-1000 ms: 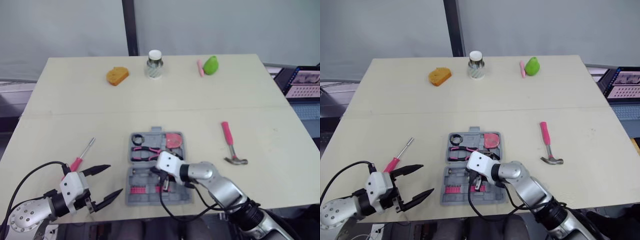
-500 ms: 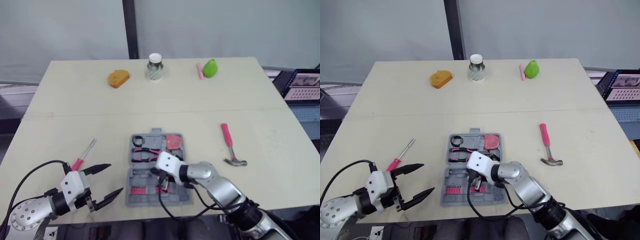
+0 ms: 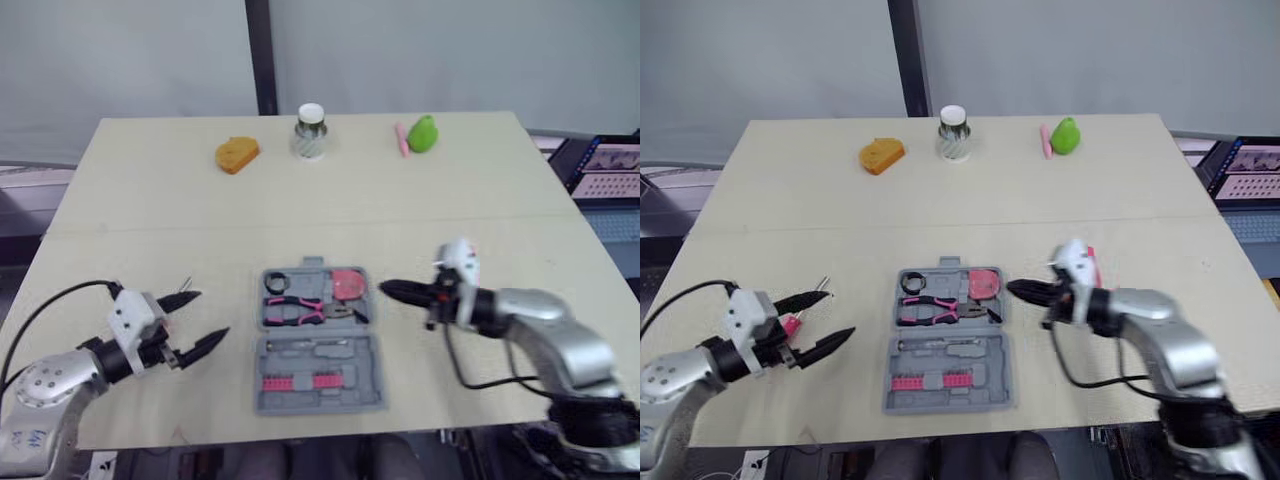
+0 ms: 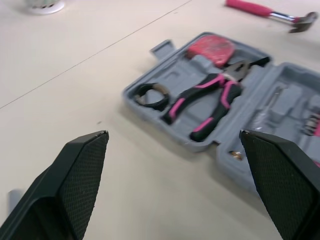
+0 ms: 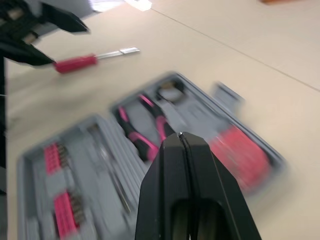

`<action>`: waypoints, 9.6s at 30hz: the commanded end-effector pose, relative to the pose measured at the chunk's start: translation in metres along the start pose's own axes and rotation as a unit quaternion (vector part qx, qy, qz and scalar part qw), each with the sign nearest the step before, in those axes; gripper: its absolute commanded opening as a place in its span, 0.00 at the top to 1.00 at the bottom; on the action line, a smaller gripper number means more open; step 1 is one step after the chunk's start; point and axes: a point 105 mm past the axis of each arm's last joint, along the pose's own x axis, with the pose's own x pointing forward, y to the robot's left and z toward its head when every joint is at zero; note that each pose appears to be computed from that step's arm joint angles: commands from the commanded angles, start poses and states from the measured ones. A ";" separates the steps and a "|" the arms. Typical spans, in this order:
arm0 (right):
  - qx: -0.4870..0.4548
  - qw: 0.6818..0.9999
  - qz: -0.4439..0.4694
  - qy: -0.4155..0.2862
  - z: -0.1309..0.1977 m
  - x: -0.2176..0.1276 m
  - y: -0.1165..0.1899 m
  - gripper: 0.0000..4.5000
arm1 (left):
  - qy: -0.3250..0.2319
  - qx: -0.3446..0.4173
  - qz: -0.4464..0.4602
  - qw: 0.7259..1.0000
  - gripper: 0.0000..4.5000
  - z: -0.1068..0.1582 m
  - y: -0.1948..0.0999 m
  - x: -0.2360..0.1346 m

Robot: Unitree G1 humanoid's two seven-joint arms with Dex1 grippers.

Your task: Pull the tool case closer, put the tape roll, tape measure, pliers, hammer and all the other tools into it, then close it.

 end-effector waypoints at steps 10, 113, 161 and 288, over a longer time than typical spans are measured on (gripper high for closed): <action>0.085 0.953 -0.289 0.027 -0.063 -0.171 -0.085 0.01 | 0.030 -0.042 0.248 0.967 0.00 -0.037 0.077 -0.105; -0.114 0.917 0.119 0.364 -0.151 0.117 0.091 1.00 | 0.005 0.059 -0.205 0.977 0.00 0.000 -0.097 0.021; -0.183 0.956 0.190 0.128 -0.034 0.130 0.100 1.00 | 0.005 0.051 -0.188 0.981 0.00 -0.006 -0.091 0.024; -0.115 0.974 0.186 0.058 0.004 0.127 0.100 1.00 | -0.009 0.005 -0.173 0.985 0.00 -0.001 -0.084 0.027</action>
